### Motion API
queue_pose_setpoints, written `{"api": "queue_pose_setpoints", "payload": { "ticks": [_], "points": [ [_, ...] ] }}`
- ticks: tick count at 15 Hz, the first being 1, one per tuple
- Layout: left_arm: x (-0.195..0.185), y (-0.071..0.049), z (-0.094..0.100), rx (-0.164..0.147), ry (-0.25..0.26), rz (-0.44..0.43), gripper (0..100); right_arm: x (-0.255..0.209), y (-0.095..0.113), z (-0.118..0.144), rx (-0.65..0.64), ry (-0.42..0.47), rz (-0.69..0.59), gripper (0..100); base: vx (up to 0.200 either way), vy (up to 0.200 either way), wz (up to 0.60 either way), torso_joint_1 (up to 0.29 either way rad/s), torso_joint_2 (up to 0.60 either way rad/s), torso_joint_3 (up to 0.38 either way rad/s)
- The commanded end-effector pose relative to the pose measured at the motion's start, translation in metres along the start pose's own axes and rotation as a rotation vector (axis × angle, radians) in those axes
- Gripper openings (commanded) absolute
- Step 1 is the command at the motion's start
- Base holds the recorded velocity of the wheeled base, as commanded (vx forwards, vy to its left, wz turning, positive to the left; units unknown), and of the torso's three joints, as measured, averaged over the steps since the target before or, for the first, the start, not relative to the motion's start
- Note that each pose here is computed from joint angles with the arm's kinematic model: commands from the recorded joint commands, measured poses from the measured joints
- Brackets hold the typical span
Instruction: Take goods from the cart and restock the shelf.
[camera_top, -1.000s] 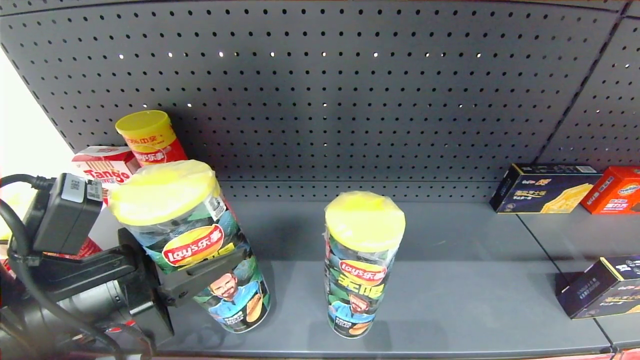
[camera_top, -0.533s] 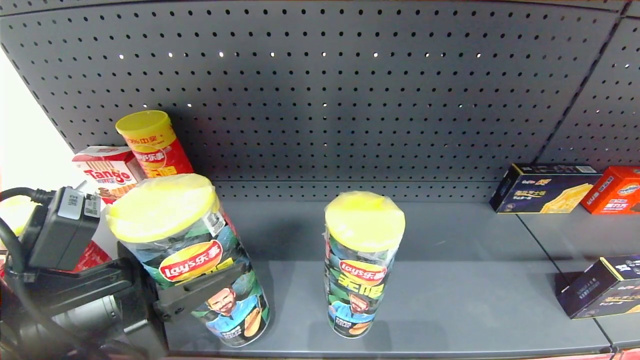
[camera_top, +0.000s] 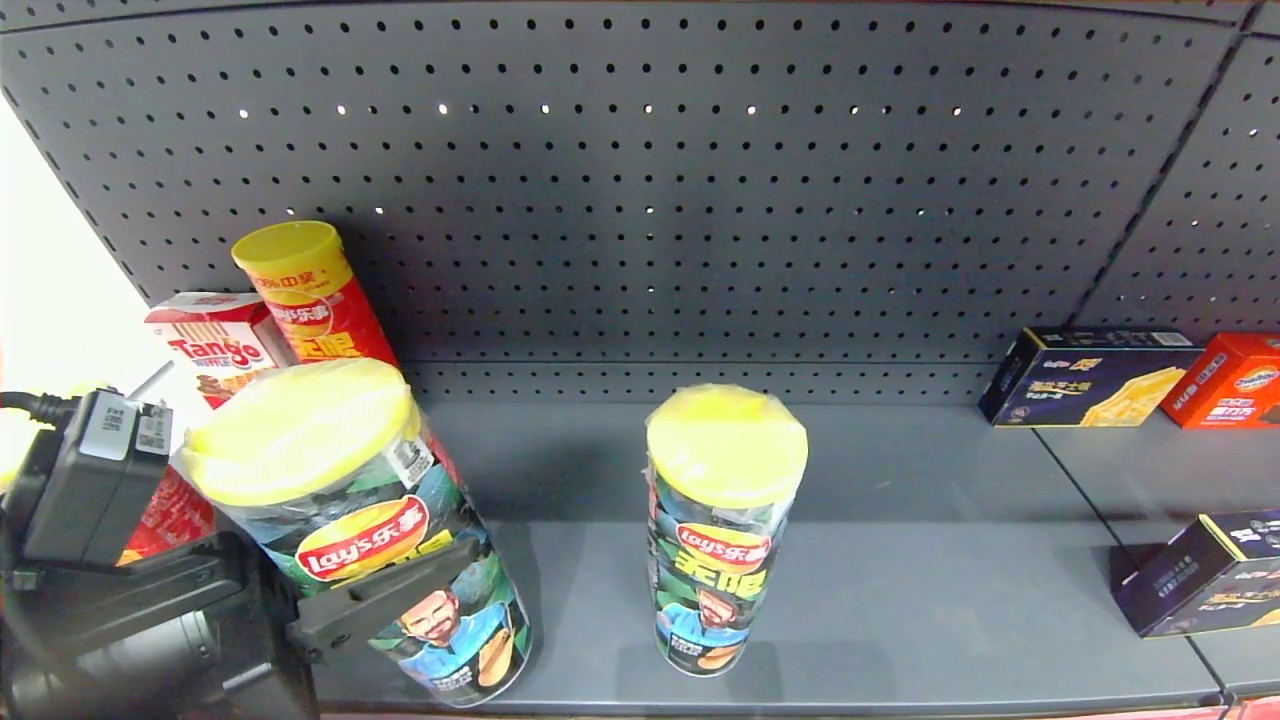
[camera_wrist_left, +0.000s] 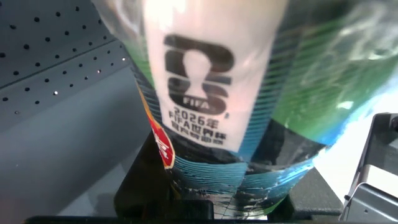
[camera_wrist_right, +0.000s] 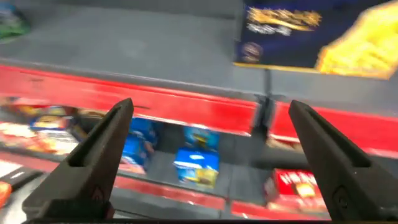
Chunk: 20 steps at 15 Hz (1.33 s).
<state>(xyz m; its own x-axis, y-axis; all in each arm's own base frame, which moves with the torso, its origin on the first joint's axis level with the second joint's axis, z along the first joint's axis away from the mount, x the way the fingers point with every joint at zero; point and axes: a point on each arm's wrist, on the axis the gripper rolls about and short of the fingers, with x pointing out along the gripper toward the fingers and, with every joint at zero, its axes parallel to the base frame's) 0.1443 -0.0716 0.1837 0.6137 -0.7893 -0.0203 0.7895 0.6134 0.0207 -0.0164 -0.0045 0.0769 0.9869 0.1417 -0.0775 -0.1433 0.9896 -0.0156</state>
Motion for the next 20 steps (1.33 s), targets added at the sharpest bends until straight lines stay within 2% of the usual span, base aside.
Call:
{"api": "queue_pose_setpoints", "payload": {
  "ticks": [1, 3, 6, 7, 8, 13, 16, 18, 19, 20],
  "points": [
    [-0.001, 0.0, 0.001, 0.004, -0.007, 0.0, 0, 0.002, 0.002, 0.001, 0.015, 0.034, -0.101, 100, 0.0, 0.0, 0.0, 0.0, 0.0, 0.0],
    [-0.001, 0.0, 0.002, 0.004, -0.007, 0.0, 0, 0.002, 0.002, 0.001, 0.011, 0.031, -0.101, 100, 0.0, 0.0, 0.0, 0.0, 0.0, 0.0],
    [-0.001, -0.001, 0.003, 0.008, -0.015, 0.001, 0, 0.005, 0.002, 0.002, 0.012, 0.073, -0.167, 100, 0.0, 0.0, 0.0, 0.0, 0.0, 0.0],
    [-0.001, -0.001, 0.002, 0.006, -0.011, 0.0, 0, 0.004, 0.002, 0.001, 0.012, 0.06, -0.175, 100, 0.0, 0.0, 0.0, 0.0, 0.0, 0.0],
    [-0.002, -0.001, 0.0, 0.003, -0.003, 0.0, 0, 0.0, 0.004, 0.0, 0.017, -0.003, -0.24, 100, 0.0, 0.0, 0.0, 0.0, 0.0, 0.0],
    [-0.007, -0.004, -0.001, 0.002, -0.007, 0.0, 0, -0.002, 0.004, 0.0, 0.015, -0.022, -0.233, 100, 0.0, 0.0, 0.0, 0.0, 0.0, 0.0],
    [-0.008, -0.004, -0.001, 0.004, -0.007, 0.002, 0, -0.005, 0.004, -0.001, 0.015, -0.068, -0.214, 100, 0.0, 0.0, 0.0, 0.0, 0.0, 0.0],
    [-0.006, -0.003, 0.003, 0.015, -0.021, 0.009, 0, -0.005, 0.004, -0.001, 0.015, -0.068, -0.214, 100, 0.0, 0.0, 0.0, 0.0, 0.0, 0.0],
    [-0.004, 0.0, 0.014, 0.037, -0.053, 0.019, 0, -0.005, 0.004, -0.001, 0.015, -0.068, -0.214, 100, 0.0, 0.0, 0.0, 0.0, 0.0, 0.0],
    [-0.003, 0.001, 0.018, 0.043, -0.065, 0.025, 0, -0.005, 0.004, -0.001, 0.015, -0.068, -0.214, 100, 0.0, 0.0, 0.0, 0.0, 0.0, 0.0]
  ]
}}
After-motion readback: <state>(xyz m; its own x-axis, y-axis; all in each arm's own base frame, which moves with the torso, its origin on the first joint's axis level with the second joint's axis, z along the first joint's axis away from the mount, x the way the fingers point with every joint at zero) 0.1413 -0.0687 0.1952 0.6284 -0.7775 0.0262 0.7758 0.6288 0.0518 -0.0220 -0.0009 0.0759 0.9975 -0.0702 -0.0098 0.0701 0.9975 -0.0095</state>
